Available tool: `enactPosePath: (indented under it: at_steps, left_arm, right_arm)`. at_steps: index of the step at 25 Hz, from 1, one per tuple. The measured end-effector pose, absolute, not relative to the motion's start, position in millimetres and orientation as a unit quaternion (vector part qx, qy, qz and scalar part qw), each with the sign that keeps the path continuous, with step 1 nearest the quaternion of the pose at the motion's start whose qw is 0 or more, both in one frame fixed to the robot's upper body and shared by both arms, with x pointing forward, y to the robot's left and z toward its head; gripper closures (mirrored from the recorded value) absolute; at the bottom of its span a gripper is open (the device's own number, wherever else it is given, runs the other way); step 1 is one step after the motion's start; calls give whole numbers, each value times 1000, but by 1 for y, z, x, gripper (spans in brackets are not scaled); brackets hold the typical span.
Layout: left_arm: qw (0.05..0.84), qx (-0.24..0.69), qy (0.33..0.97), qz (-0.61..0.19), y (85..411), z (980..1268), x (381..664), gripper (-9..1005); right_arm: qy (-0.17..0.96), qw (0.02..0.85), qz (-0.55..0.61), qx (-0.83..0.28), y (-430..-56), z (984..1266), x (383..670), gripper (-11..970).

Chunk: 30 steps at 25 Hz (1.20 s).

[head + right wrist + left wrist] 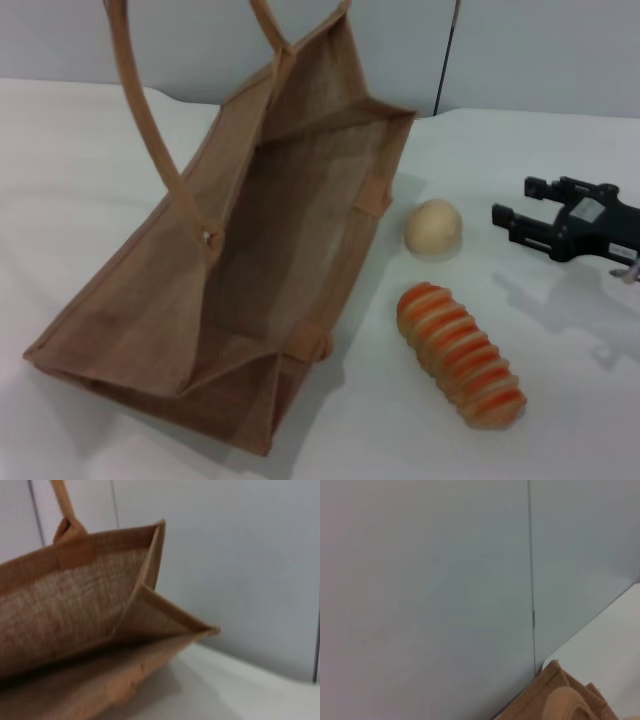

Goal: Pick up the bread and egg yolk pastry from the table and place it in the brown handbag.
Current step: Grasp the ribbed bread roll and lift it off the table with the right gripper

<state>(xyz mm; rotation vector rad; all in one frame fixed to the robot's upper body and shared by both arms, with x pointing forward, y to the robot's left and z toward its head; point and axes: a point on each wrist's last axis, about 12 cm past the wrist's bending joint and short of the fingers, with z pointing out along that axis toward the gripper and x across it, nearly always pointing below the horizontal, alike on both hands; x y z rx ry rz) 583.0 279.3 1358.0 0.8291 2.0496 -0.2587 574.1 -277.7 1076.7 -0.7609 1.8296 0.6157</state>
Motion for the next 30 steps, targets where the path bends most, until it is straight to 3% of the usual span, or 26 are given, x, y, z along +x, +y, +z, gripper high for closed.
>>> enactPosePath:
  at_steps: [20,30]
  left_arm:
    - [436,302,845,-67,295,1352,584,876]
    - [423,300,853,-60,295,1348,589,876]
  right_arm:
    - [825,286,305,-380,-269,1097,569,276]
    - [840,229,316,-378,-257,1108,574,269]
